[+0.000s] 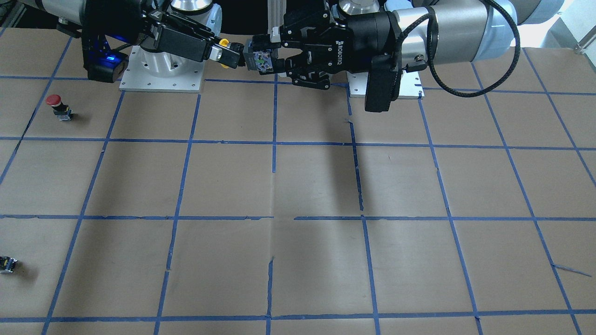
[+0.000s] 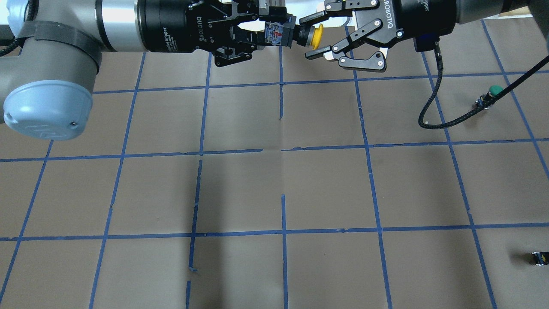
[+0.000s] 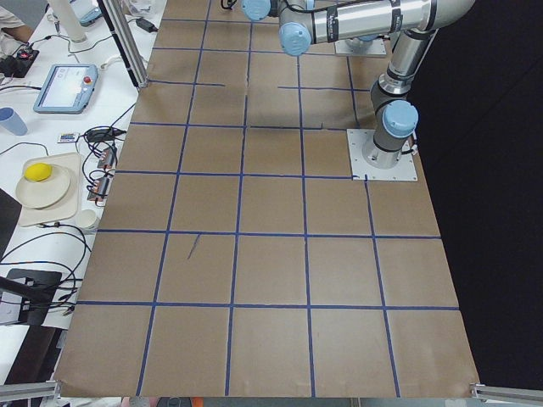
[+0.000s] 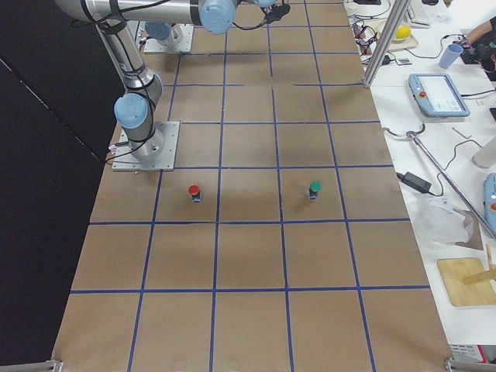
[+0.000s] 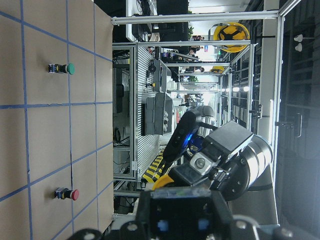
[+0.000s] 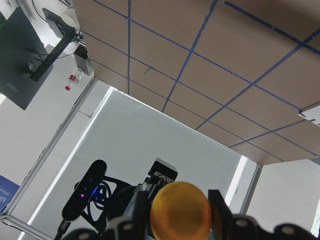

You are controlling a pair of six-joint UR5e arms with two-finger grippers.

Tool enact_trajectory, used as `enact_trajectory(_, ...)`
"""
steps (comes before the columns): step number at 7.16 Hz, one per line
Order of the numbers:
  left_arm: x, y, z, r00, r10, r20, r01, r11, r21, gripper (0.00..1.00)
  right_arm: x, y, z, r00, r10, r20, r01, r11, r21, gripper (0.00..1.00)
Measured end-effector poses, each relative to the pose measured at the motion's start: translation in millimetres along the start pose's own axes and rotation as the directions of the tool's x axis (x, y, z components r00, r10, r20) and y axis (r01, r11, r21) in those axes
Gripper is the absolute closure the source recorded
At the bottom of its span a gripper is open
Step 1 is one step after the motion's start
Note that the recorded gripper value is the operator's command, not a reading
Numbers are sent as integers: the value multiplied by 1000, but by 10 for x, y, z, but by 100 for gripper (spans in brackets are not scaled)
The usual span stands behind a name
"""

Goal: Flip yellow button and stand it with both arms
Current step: 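Open the left gripper and pull it back while the right gripper holds the button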

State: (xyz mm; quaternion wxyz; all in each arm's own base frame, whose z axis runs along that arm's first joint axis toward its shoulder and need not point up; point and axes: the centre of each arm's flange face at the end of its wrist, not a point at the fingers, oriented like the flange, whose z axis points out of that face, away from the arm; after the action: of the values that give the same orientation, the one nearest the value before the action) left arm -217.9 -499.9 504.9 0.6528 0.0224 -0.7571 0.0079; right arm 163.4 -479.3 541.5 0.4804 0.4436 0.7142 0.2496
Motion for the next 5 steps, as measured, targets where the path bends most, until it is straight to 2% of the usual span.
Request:
enact_trajectory(1,-7,-2,0,1000,-8,5,8,1000,1,1,0,-1,-2,1000,0,1,0,1000,0,71)
enact_trajectory(5,-6,-19,-3,999,-37,13,37,999,3,0,-23,-13,-15,1000,9,17,-9,1000,-17,74)
